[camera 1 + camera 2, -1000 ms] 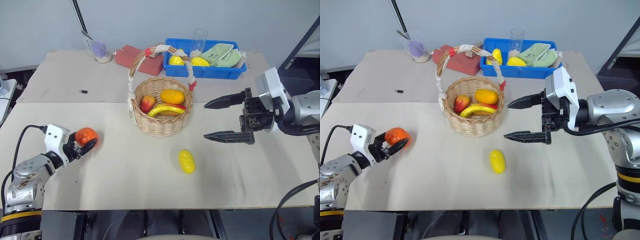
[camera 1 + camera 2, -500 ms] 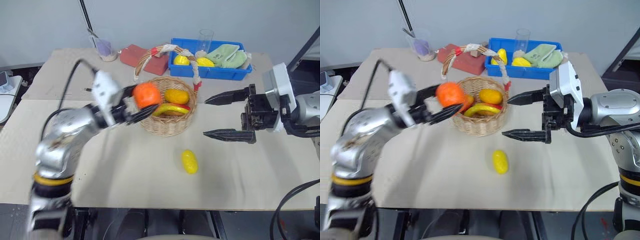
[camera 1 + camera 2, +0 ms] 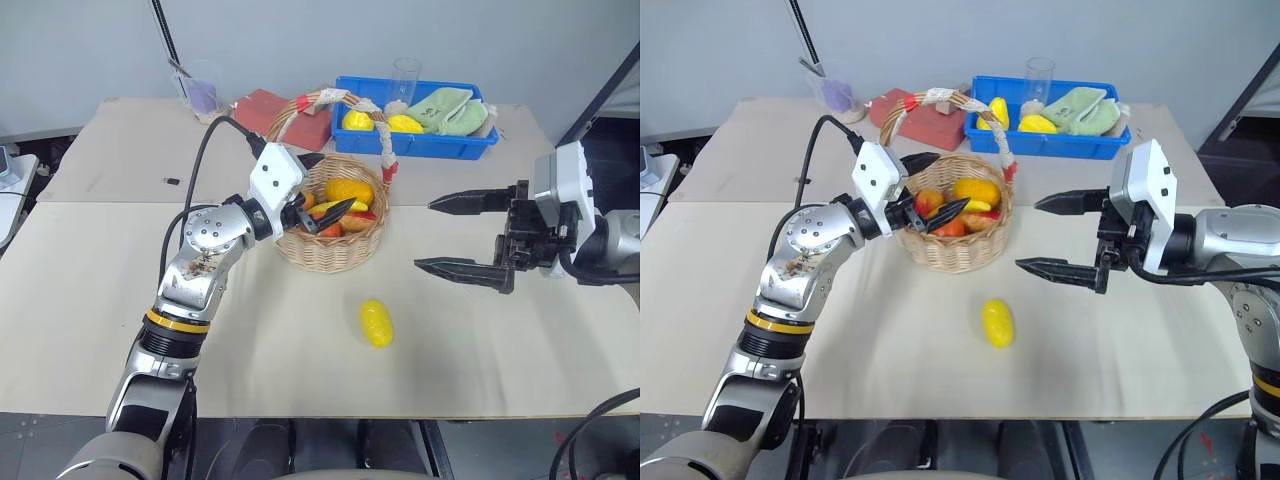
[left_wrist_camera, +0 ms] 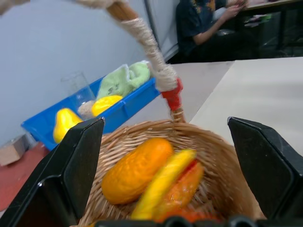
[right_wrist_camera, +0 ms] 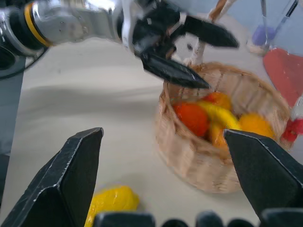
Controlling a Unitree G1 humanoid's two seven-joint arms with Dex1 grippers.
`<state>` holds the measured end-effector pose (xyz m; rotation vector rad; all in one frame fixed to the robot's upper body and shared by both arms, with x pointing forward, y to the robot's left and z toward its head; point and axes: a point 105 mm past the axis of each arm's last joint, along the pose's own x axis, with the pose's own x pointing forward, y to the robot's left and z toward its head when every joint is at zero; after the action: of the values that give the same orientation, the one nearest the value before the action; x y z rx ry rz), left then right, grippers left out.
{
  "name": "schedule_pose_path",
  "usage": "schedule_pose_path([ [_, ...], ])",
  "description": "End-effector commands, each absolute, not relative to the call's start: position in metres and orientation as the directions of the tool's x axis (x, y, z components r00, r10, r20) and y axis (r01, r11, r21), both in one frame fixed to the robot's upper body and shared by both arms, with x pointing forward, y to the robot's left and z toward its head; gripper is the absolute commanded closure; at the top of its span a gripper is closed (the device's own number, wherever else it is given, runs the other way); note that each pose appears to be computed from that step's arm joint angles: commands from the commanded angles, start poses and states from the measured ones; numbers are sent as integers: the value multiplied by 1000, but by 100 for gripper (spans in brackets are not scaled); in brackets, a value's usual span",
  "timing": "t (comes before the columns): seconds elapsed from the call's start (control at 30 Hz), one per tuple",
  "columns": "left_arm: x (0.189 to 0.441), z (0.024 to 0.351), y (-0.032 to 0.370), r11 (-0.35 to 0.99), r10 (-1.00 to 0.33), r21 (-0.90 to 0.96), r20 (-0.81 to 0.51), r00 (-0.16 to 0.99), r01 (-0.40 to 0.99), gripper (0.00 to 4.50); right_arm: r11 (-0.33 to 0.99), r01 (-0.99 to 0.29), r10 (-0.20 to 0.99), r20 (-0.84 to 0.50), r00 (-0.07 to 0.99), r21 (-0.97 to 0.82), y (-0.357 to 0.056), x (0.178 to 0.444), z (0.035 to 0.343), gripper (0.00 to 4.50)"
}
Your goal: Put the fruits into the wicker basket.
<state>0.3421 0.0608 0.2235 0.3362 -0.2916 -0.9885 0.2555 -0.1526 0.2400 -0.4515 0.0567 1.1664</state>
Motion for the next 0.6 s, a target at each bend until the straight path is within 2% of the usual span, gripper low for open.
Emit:
schedule_pose_path([
  [0.03, 307, 229, 70, 342, -932, 400, 27, 362, 851, 7, 291, -904, 851, -347, 394, -314, -150, 247, 225, 0],
  [0.13, 285, 225, 85, 239, -953, 392, -79, 291, 888, 7, 296, -912, 833, -391, 392, -284, -143, 247, 207, 0],
  [0.33, 240, 217, 116, 82, -946, 357, -266, 185, 930, 7, 417, -884, 738, -488, 466, -213, -126, 266, 156, 0],
  [0.47, 223, 201, 130, 61, -922, 319, -346, 176, 946, 7, 473, -875, 736, -500, 457, -103, -109, 268, 135, 0],
  [0.6, 216, 195, 131, 72, -914, 308, -360, 186, 949, 7, 497, -868, 727, -533, 432, -25, -103, 265, 121, 0],
])
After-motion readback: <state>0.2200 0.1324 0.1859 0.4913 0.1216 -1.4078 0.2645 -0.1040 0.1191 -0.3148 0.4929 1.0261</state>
